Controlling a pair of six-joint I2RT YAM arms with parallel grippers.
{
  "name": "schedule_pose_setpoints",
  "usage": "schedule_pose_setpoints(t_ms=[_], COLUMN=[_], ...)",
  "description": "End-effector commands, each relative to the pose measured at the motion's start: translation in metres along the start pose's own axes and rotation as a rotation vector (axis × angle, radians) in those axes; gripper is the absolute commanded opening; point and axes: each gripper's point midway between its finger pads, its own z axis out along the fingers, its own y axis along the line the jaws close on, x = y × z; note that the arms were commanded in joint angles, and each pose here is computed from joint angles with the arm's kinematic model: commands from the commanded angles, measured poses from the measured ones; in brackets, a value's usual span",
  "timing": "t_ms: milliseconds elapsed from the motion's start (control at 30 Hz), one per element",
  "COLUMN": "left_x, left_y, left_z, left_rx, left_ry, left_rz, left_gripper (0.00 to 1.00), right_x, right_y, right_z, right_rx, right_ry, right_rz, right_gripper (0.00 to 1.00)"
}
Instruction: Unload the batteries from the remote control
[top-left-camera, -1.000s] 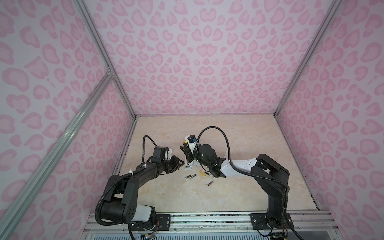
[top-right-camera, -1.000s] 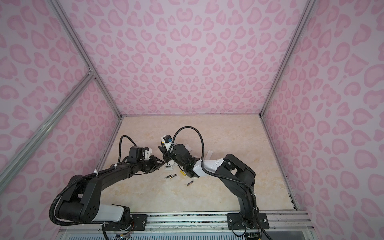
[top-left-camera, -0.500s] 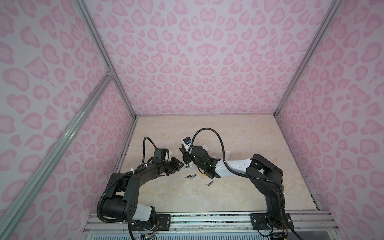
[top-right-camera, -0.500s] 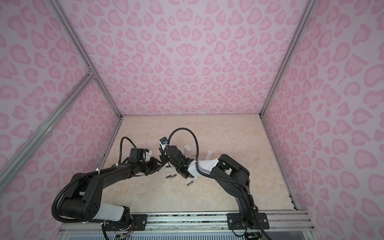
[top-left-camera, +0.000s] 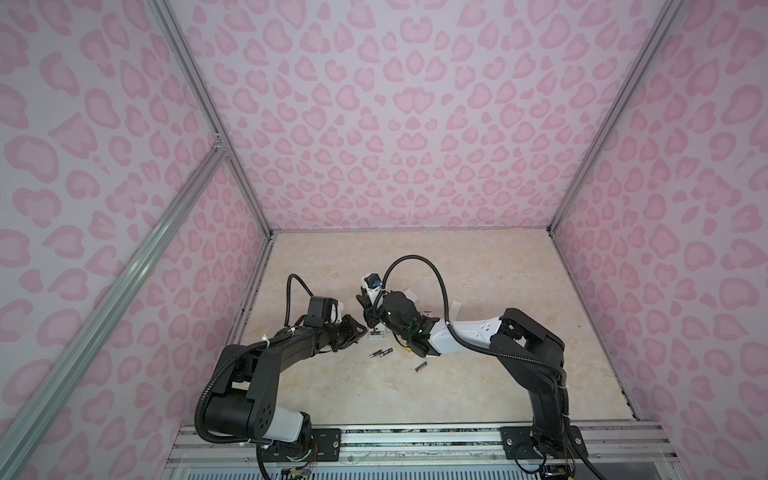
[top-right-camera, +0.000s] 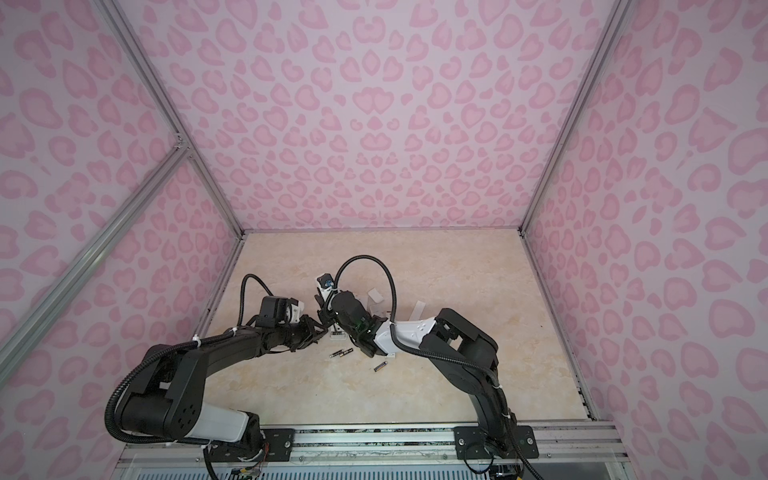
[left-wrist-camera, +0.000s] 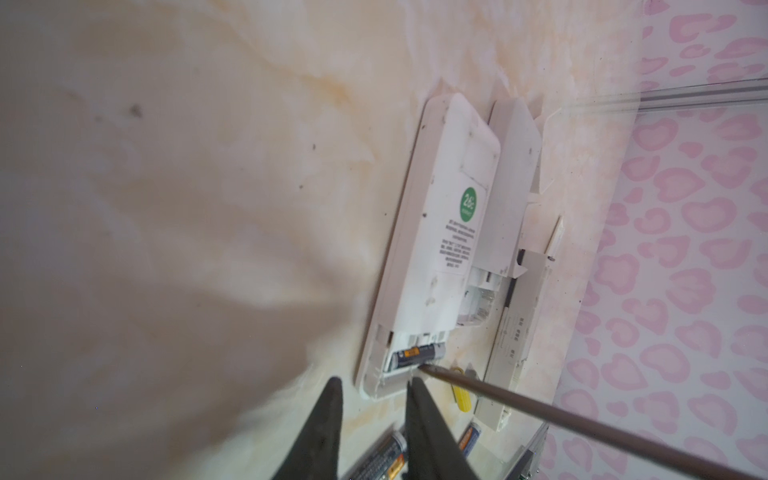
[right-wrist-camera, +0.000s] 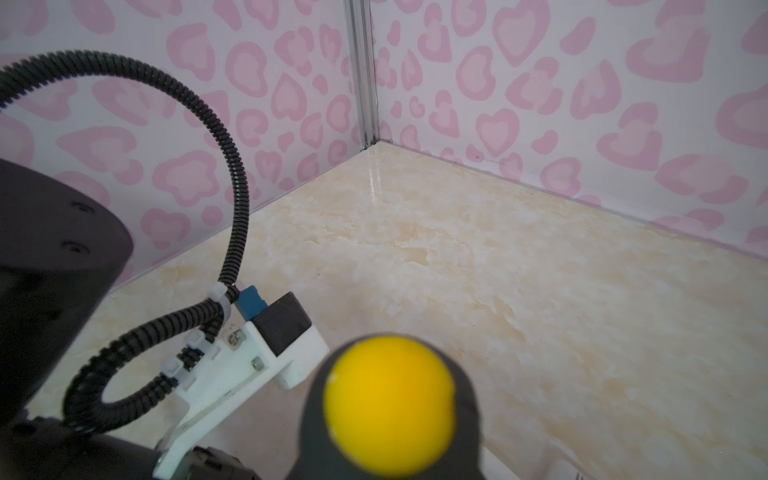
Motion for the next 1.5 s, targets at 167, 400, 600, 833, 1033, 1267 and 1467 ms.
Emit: schedule_pose_setpoints(t_ms=[167, 400, 600, 833, 1033, 1267, 1467], left_x=[0.002, 0.004, 0.006, 0.012, 0.014, 0.010, 0.012], left_y=[0.004, 0.006, 0.007, 0.011, 0.012, 0.007, 0.010], left_z=[-0.001, -0.001, -0.001, 0.003, 0.002, 0.001, 0.003], left_rx=[-0.011, -0.014, -0.013, -0.004, -0.004, 0.004, 0.000], left_ry=[-0.004, -0.003, 0.004, 0.024, 0.026, 0.020, 0.023], left_rz=[0.014, 0.014, 0.014, 0.009, 0.014, 0.022, 0.017], left_gripper=[0.30, 0.30, 0.30, 0.30, 0.30, 0.30, 0.30], right_x=[-0.007, 0.002, 0.008, 0.015, 0.023, 0.017, 0.007], right_y=[0.004, 0.002, -0.001, 0.005, 0.005, -0.013, -0.016], right_z=[0.005, 0.011, 0.008, -0.004, -0.012, -0.010, -0.016], right_rx=[-0.017, -0.017, -0.011, -0.033, -0.042, -0.030, -0.044], right_ry=[-0.039, -0.034, -0.051, -0.087, -0.082, -0.057, -0.069], right_rz=[0.009, 0.006, -0.008, -0.044, -0.033, 0.079, 0.103], right_gripper=[0.00, 0.00, 0.00, 0.00, 0.00, 0.00, 0.00])
